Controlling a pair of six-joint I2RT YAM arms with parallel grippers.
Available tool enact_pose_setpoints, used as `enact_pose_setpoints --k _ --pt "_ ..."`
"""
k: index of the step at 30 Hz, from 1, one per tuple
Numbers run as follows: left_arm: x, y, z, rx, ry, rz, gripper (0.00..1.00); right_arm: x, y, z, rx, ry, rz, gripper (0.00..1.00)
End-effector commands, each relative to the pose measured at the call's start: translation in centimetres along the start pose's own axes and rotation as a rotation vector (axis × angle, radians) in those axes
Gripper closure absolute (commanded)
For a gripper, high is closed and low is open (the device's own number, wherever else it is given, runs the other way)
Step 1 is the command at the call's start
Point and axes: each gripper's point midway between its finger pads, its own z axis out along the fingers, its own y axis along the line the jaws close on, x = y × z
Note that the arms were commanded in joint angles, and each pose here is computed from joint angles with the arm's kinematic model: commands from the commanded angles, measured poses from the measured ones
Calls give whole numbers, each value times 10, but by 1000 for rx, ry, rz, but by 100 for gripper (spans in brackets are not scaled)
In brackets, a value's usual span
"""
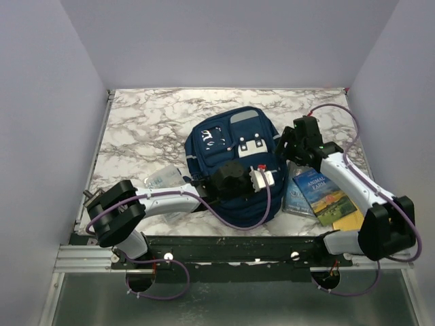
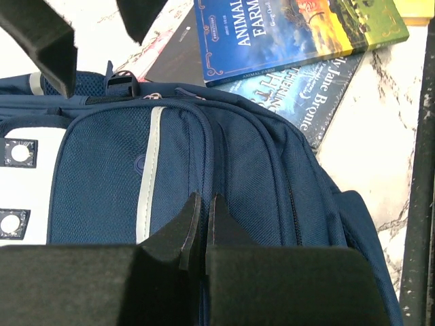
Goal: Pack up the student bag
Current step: Zip the student bag at the center of the board.
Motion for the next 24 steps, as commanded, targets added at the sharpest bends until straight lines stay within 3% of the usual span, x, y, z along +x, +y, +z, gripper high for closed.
enact_pose_setpoints --k 1,12,24 --pt "-43 19 -3 -26 -66 -98 100 14 10 -33 -139 19 -59 22" --pt "-64 53 -16 -82 -61 -266 100 57 40 -62 -405 144 49 23" --pt "-66 63 -17 -142 -51 -346 100 74 29 -66 -395 165 107 22"
